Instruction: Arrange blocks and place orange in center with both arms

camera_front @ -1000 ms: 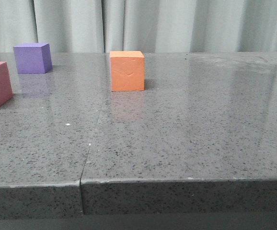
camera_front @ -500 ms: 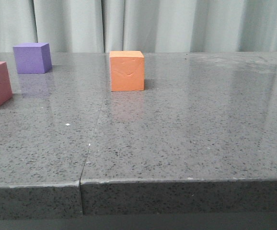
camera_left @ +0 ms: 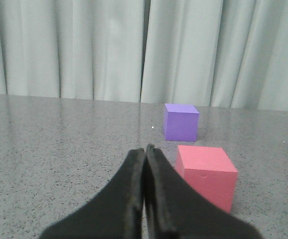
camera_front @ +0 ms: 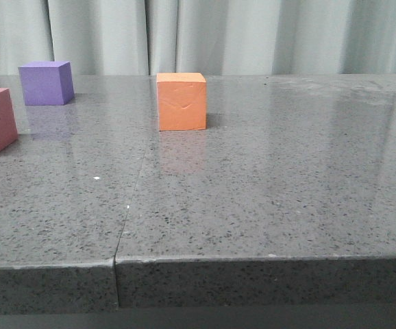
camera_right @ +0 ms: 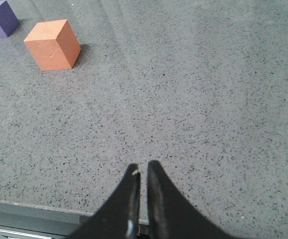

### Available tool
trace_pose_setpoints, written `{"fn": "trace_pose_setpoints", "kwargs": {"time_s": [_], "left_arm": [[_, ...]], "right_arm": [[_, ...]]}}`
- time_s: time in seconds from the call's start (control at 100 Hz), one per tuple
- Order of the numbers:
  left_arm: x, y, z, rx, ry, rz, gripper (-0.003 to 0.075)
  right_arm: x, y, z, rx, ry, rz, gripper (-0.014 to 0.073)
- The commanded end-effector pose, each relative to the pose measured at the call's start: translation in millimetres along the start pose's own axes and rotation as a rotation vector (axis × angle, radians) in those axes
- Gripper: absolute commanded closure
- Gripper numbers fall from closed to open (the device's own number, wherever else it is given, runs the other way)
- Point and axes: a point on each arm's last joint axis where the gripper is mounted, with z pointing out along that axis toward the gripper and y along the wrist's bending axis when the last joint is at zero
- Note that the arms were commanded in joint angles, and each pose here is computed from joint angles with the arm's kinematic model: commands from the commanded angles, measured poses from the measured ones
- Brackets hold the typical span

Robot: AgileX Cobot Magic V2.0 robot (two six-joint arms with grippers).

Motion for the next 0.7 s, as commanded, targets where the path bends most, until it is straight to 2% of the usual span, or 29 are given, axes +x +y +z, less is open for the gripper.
{"fn": "trace_pose_setpoints", "kwargs": {"time_s": [0.0, 0.25, 0.58, 0.64, 0.69], "left_arm": [[-28, -2, 5, 0.003, -0.045, -0.004, 0.0741], [-64, -5, 35, -0.006, 0.117, -0.002, 0.0741], [-88, -7, 95, -0.022, 0.379, -0.003, 0.0736], [-92, -8, 104, -0.024, 0.412, -0.003, 0.0703], [-95, -8, 113, -0.025, 0.431, -0.003, 0.0623]], "right_arm": [[-13, 3, -3, -0.015, -0.093, -0.015, 0.0538], [-13, 3, -3, -0.015, -0.093, -0.015, 0.0538], [-13, 3, -3, -0.015, -0.093, -0.015, 0.0538], [-13, 3, -3, -0.015, -0.093, -0.015, 0.0538], [-13, 3, -3, -0.015, -0.093, -0.015, 0.0538]]}}
